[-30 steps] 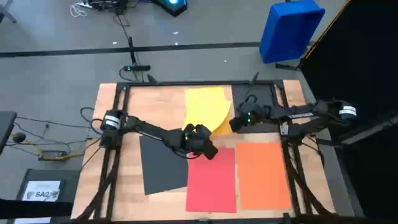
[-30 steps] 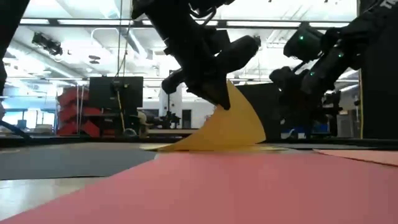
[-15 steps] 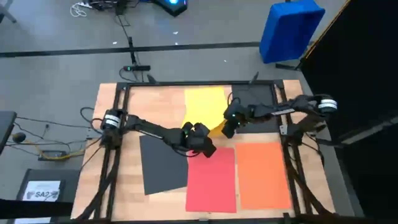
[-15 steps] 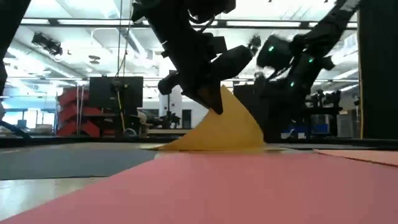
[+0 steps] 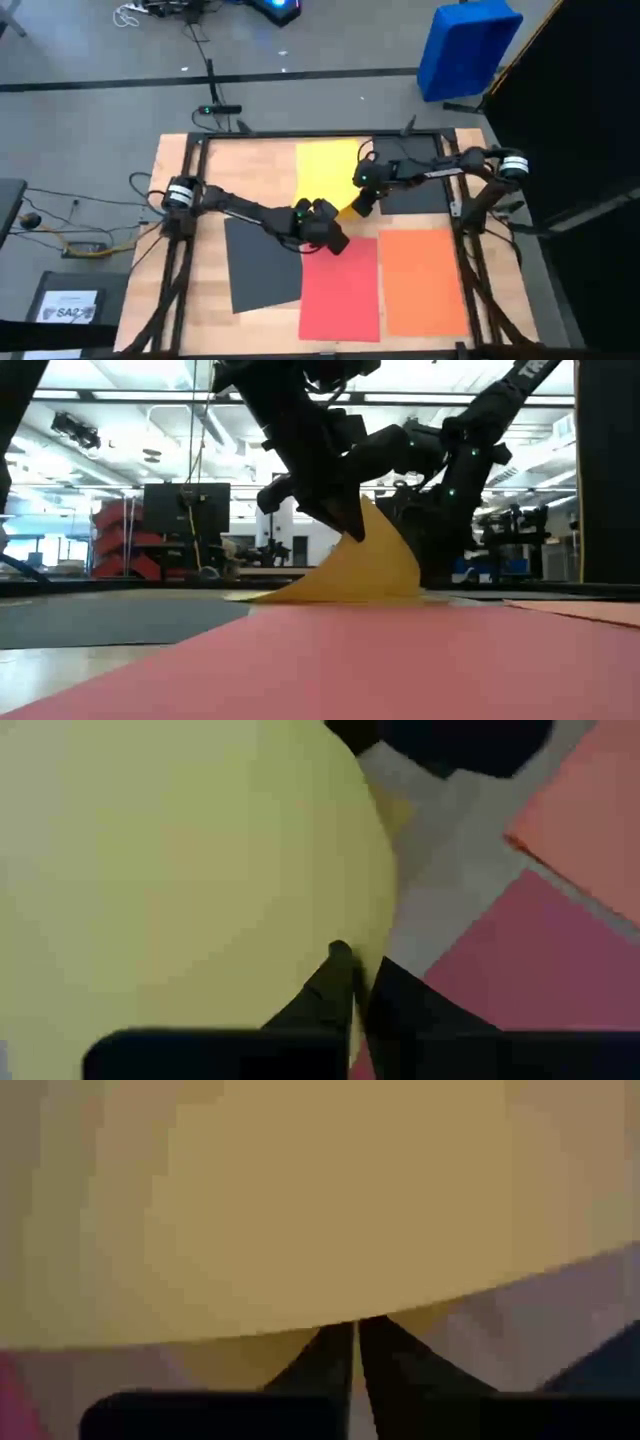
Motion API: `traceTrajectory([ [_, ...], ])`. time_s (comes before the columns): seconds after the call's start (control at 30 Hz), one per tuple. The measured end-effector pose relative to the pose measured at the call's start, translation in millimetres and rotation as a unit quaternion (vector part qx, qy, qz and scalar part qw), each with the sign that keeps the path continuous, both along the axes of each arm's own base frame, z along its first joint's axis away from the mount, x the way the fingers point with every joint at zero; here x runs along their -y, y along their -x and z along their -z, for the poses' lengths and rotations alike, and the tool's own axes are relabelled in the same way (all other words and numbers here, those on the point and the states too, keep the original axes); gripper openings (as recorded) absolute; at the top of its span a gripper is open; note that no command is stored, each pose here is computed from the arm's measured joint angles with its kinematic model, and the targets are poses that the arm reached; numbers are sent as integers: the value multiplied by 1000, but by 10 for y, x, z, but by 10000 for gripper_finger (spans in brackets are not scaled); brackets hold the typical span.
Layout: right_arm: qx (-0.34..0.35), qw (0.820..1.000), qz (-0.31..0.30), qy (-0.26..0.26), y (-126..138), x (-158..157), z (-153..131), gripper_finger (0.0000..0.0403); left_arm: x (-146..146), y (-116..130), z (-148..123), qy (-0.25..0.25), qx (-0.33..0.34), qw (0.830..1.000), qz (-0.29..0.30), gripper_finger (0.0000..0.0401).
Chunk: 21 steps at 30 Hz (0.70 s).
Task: Organize paper
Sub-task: Stack the yellow paper on top of the yellow paper
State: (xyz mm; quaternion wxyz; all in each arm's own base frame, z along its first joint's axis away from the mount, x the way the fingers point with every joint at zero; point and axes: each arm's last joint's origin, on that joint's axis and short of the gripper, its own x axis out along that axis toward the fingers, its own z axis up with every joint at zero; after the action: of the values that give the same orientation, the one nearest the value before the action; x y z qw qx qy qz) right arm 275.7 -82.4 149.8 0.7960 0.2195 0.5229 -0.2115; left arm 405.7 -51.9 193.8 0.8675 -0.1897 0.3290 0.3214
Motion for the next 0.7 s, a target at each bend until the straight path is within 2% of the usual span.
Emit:
traceTrajectory([
  [0.1,-12,1000,-9,-20,18,-45,14,0,1,-15,-11,3,11,1000,-2,0],
  [0.27,-14,999,-24,-23,10,-126,2,1,-3,-30,-24,1,22,1000,-6,0],
  [0.4,11,999,-31,-17,23,-157,-125,0,-6,-26,-22,1,21,1000,-9,0],
  [0.57,49,999,-24,-3,30,-70,-236,0,-31,-33,-26,-3,22,1000,-8,0],
  [0.7,46,999,-13,1,48,66,-198,0,-59,-35,-55,-9,23,1000,-4,0],
])
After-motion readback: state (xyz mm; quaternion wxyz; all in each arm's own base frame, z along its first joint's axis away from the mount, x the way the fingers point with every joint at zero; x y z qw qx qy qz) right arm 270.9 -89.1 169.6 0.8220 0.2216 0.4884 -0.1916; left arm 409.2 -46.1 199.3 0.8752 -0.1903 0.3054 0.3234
